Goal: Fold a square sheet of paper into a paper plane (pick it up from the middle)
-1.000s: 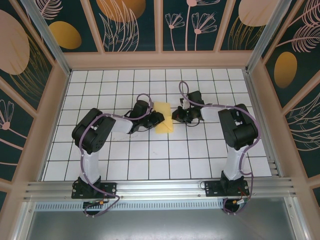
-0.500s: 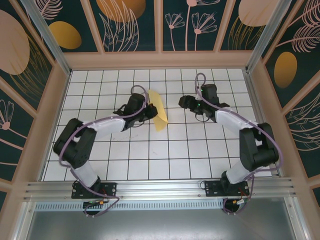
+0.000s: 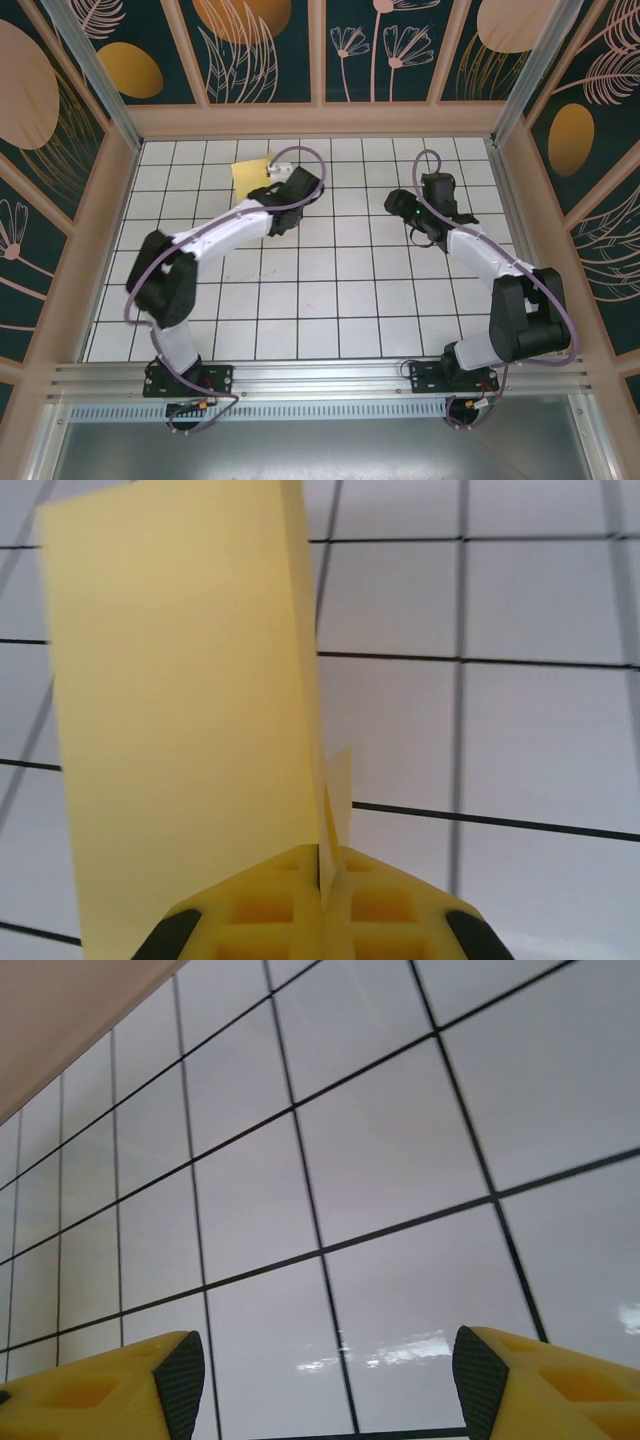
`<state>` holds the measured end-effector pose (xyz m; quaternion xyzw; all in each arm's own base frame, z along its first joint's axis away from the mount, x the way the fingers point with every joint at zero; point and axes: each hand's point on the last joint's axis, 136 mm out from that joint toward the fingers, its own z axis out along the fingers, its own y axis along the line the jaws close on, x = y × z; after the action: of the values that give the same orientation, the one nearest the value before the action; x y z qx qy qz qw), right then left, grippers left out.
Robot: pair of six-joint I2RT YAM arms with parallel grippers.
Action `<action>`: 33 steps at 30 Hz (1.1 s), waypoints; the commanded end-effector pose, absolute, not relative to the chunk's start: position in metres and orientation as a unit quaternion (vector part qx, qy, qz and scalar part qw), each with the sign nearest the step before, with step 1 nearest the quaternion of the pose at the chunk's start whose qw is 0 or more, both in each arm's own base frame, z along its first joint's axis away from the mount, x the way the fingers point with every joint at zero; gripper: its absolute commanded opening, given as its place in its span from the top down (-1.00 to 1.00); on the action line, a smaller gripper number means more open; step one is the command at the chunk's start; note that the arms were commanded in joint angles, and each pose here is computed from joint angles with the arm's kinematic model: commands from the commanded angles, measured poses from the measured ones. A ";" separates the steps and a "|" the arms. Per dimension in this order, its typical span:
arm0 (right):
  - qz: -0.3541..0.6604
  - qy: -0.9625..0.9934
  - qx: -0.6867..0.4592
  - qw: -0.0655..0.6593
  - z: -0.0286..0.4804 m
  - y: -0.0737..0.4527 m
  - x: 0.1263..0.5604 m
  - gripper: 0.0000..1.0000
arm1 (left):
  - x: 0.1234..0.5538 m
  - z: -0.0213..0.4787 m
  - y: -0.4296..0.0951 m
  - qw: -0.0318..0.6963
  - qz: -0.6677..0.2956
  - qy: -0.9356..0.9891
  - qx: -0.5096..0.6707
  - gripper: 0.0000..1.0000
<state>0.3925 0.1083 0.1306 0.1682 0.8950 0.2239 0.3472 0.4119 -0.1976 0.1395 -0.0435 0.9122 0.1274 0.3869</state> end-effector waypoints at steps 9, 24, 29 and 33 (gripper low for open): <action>0.202 0.891 0.254 0.319 0.109 0.066 0.378 -0.38 | 0.412 0.078 -0.207 0.330 0.319 0.886 0.064 1.00; 0.210 0.890 0.264 0.308 0.108 0.064 0.379 -0.38 | 0.401 0.010 -0.255 0.283 0.205 0.934 0.078 0.78; 0.215 0.890 0.262 0.304 0.108 0.067 0.380 -0.38 | 0.400 0.006 -0.266 0.276 0.169 0.943 0.073 0.58; 0.220 0.891 0.257 0.304 0.110 0.069 0.381 -0.38 | 0.399 0.017 -0.277 0.279 0.130 0.949 0.066 0.44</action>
<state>0.3807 0.0673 0.1062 0.2572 0.8912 0.2108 0.3085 0.4025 -0.2609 0.0163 0.0713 0.9380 0.1827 0.2859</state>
